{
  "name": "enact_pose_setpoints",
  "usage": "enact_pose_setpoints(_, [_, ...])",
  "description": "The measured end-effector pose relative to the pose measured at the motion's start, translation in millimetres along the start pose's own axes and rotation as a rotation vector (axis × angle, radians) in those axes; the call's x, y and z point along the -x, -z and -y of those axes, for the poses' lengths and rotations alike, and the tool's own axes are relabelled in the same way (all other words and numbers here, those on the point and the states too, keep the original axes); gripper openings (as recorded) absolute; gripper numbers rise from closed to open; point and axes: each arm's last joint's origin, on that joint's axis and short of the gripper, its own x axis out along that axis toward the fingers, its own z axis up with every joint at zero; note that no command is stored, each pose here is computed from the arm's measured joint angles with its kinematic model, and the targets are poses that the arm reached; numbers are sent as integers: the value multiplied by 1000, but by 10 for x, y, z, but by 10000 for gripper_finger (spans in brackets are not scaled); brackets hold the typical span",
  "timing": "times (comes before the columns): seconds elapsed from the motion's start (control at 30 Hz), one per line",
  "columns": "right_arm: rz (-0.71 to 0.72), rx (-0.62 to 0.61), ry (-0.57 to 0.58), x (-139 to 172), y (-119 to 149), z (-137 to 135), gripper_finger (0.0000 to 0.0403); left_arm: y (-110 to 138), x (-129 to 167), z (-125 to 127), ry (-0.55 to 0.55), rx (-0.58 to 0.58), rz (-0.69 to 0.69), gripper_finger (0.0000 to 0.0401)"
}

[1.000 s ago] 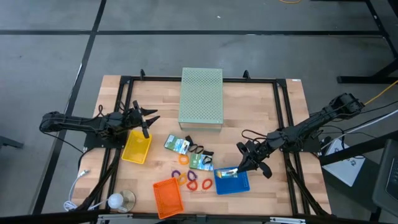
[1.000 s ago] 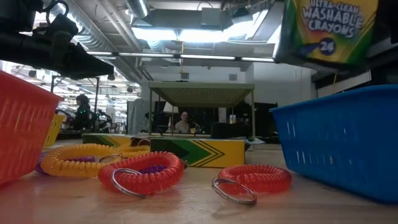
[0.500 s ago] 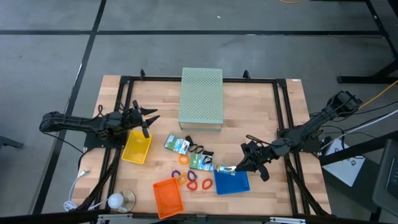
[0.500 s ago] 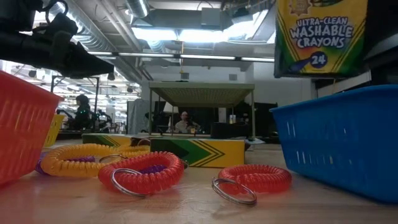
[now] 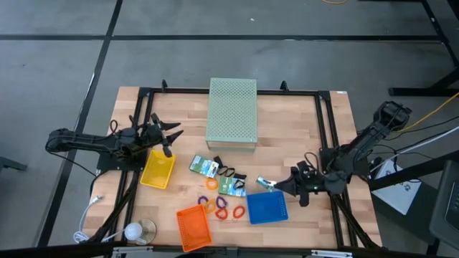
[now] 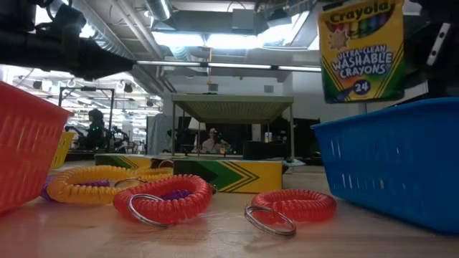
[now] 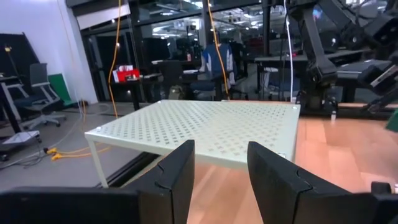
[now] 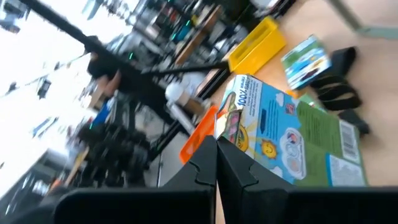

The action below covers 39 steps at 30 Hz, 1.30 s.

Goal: Pick & Place Office Desk Supplies
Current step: Put the crayon box into the blue bin

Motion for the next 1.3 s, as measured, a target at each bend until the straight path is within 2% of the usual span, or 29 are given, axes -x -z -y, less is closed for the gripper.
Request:
enact_pose_setpoints(0.13, [52, -6, 46, -35, 72, -132, 0, -18, 0, -2, -2, 9, 18, 143])
enact_pose_setpoints(0.37, [181, 48, 160, -282, 203, -594, 0, -15, 0, 0, 4, 10, 15, 143])
enact_pose_setpoints(0.53, [332, 66, 251, -397, 318, -847, 0, -2, 1, 21, 74, 27, 8, 143])
enact_pose_setpoints(0.7, [415, 57, 269, -446, 517, -990, 0, -5, 3, 39, 135, 30, 15, 143])
enact_pose_setpoints(1.03, [527, -15, 264, -509, 939, -966, 0, 7, 8, 69, 236, 25, 10, 143])
enact_pose_setpoints(1.3, [507, -122, 236, -611, 1119, -837, 0, 4, 11, 81, 279, 47, 12, 143])
